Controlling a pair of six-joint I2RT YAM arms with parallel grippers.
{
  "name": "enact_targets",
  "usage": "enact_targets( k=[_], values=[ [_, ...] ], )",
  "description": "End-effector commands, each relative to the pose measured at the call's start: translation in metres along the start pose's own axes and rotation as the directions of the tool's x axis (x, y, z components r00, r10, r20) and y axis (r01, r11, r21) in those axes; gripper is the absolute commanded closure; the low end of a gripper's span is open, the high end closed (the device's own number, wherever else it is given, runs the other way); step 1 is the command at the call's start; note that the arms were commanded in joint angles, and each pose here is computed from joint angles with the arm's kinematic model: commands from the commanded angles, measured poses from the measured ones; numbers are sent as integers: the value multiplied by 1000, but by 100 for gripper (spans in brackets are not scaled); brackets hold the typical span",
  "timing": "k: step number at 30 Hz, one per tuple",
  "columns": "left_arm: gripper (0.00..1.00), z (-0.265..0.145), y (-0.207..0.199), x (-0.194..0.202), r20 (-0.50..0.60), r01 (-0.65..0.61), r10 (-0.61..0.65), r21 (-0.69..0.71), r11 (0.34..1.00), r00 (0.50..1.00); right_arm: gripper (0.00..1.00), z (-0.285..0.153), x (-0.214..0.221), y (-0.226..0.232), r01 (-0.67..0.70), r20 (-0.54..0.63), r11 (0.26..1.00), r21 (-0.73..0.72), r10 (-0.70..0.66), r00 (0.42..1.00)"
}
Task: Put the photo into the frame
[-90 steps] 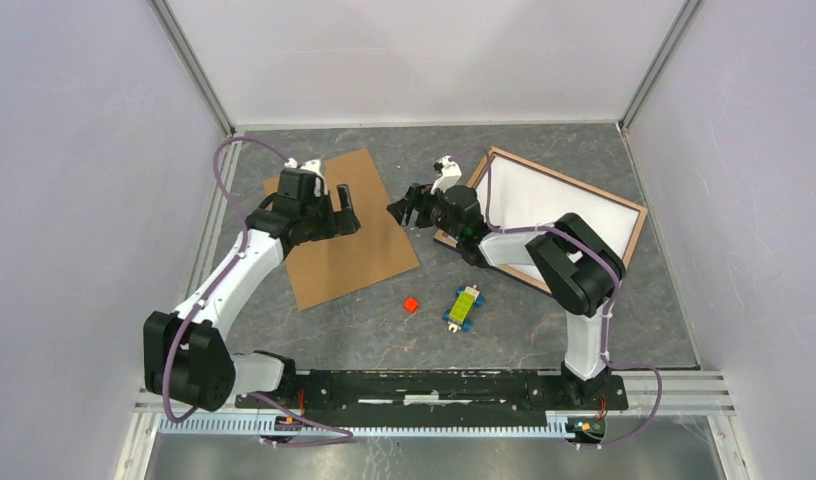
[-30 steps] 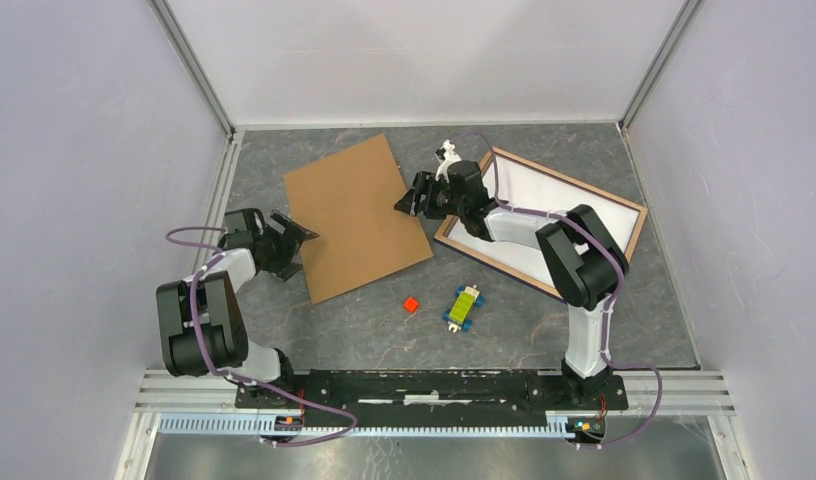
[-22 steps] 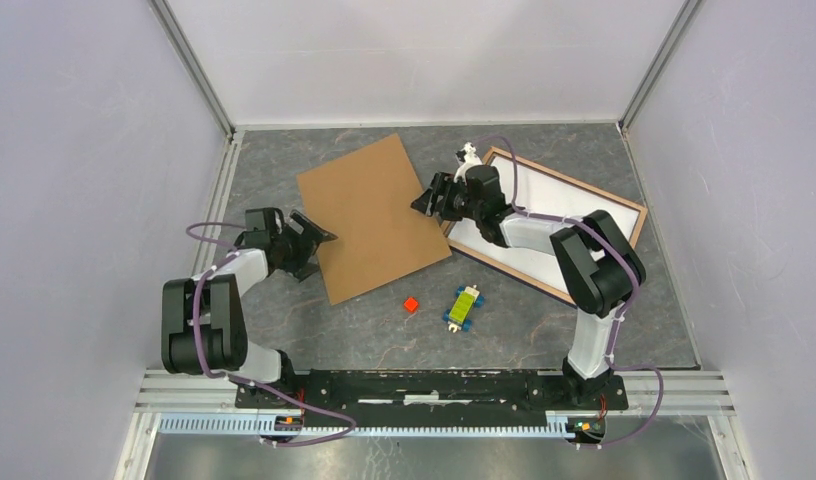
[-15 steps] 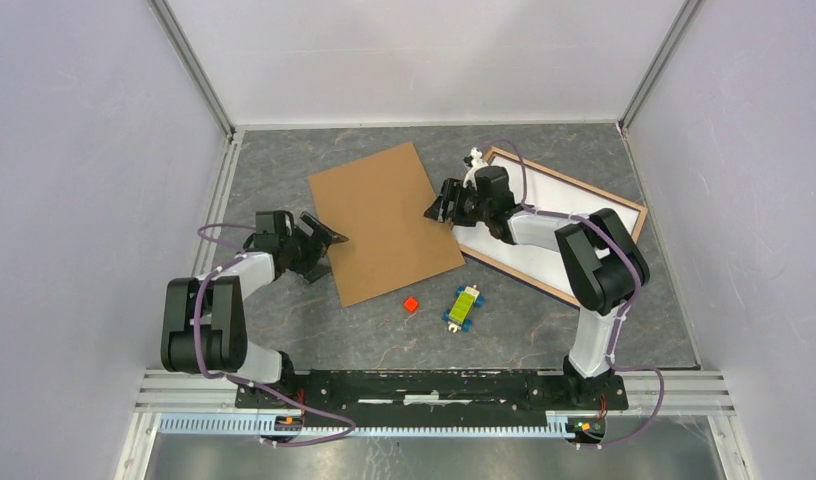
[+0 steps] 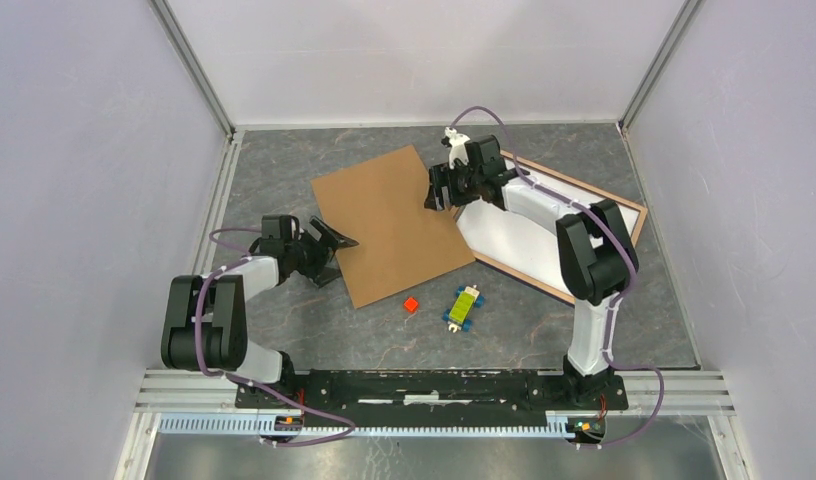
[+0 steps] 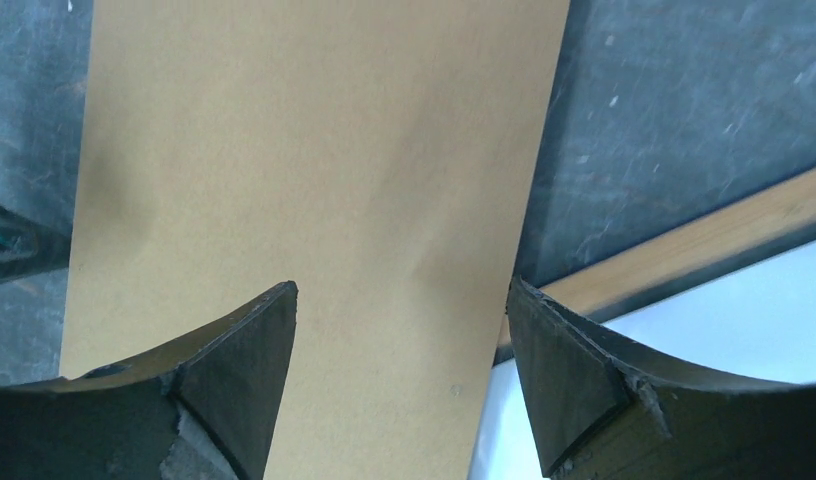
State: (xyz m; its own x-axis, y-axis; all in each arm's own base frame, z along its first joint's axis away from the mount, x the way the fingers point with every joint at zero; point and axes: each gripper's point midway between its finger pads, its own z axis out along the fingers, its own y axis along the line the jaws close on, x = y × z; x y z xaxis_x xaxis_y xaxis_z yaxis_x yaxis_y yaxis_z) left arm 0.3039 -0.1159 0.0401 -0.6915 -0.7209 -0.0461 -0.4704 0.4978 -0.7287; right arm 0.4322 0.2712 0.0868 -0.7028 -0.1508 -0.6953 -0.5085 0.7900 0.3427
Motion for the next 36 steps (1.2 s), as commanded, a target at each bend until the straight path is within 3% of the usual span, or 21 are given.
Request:
enact_targets(
  k=[1, 8, 14, 22, 25, 30, 32, 36],
  values=[
    [0, 3, 48, 21, -51, 54, -63, -159, 986, 997, 18, 12, -12, -20, 37, -33, 999, 32, -36, 999],
    [0, 4, 53, 19, -51, 33, -43, -175, 984, 998, 22, 47, -36, -25, -28, -36, 998, -54, 26, 999],
    [0, -3, 64, 14, -23, -11, 5, -252, 968, 1000, 26, 71, -24, -29, -110, -50, 986, -127, 104, 993],
    [0, -42, 42, -16, 114, -135, 177, -307, 942, 978, 30, 80, -4, -31, -186, -72, 967, -175, 176, 982],
    [0, -50, 12, -23, 145, -185, 220, -223, 957, 965, 30, 79, -2, -35, -194, -77, 966, -172, 183, 980],
    [0, -32, -31, 1, 29, -180, 180, -3, 984, 983, 31, 77, 0, -41, -200, -80, 966, -163, 189, 979],
    [0, -24, -37, 5, 36, -212, 212, 13, 977, 977, 31, 77, 1, -41, -203, -82, 965, -163, 192, 978],
    [0, -8, -11, 3, 21, -189, 192, -84, 978, 981, 33, 77, 3, -34, -230, -92, 952, -203, 215, 972]
  ],
)
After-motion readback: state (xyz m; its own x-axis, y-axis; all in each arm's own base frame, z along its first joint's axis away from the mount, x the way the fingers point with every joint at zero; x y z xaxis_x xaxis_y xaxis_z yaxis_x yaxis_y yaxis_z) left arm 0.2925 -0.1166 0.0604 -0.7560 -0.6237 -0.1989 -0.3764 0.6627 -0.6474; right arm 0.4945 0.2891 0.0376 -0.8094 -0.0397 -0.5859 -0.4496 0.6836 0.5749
